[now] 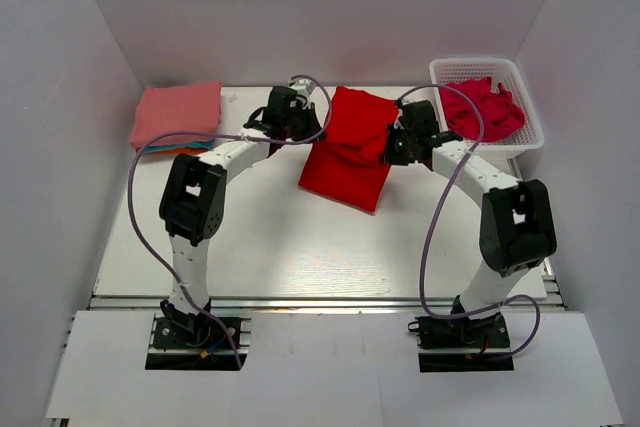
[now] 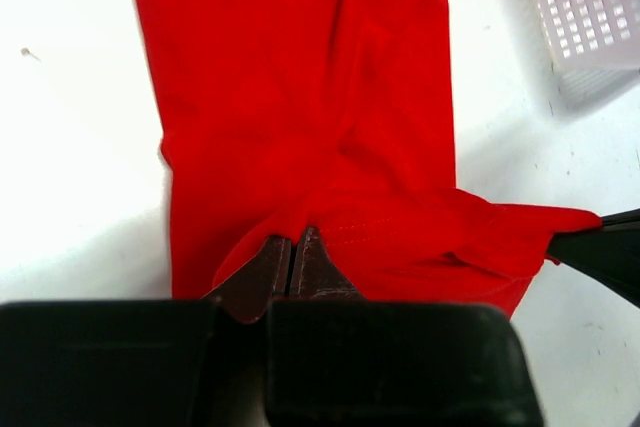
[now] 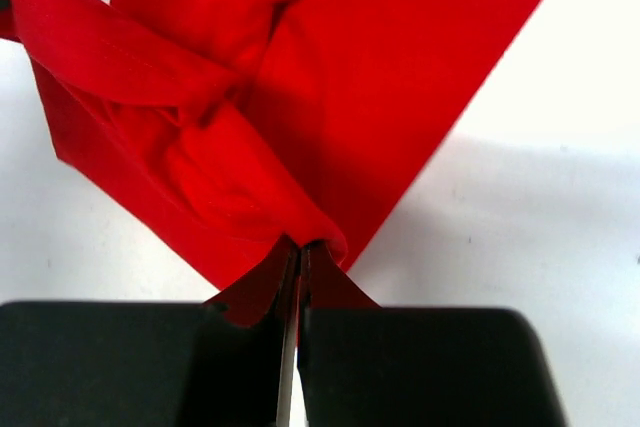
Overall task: Fold and stack the t-shirts
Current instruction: Fold the folded rectangular tshirt in 1/3 of the way
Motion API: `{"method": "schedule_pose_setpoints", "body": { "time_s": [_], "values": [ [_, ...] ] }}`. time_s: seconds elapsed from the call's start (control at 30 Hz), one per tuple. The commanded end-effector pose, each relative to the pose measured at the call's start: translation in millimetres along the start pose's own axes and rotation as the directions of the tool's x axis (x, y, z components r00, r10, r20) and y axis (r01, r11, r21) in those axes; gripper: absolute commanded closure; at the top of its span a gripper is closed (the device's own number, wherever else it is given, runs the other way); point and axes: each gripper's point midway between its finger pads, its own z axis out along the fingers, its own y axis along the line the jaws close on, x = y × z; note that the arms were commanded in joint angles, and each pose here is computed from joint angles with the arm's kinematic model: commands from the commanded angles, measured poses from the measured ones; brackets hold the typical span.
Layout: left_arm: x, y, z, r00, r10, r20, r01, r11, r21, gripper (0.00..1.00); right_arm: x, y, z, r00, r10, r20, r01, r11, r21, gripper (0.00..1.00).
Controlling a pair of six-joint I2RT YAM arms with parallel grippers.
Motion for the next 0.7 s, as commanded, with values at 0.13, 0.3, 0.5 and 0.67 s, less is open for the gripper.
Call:
{"method": "schedule_pose_setpoints", "body": {
  "time_s": [0.13, 0.3, 0.5, 0.67],
  "values": [
    [-35, 0, 11, 0.996, 0.037, 0.077, -0.042, 0.997, 0.059, 1.0, -41, -4, 16, 0.997, -0.021, 0.075, 0.023, 0.999, -0.024, 1.0],
    [-34, 2, 24, 0.998, 0.03, 0.048, -0.034, 0.995, 0.097, 1.0, -46, -9, 29, 0.998, -0.002, 0.059, 0.004, 0.999, -0.032, 1.0],
    [-30, 18, 35, 0.999, 0.014, 0.03, -0.016, 0.996, 0.085, 0.93, -43, -20, 42, 0.999, 0.039, 0.037, -0.039, 0.999, -0.013, 1.0],
    [-28, 20, 47, 0.999, 0.004, 0.042, -0.008, 0.995, 0.104, 0.7, -45, -32, 61, 0.994, 0.111, 0.02, -0.111, 0.994, 0.0, 0.94]
  ]
}}
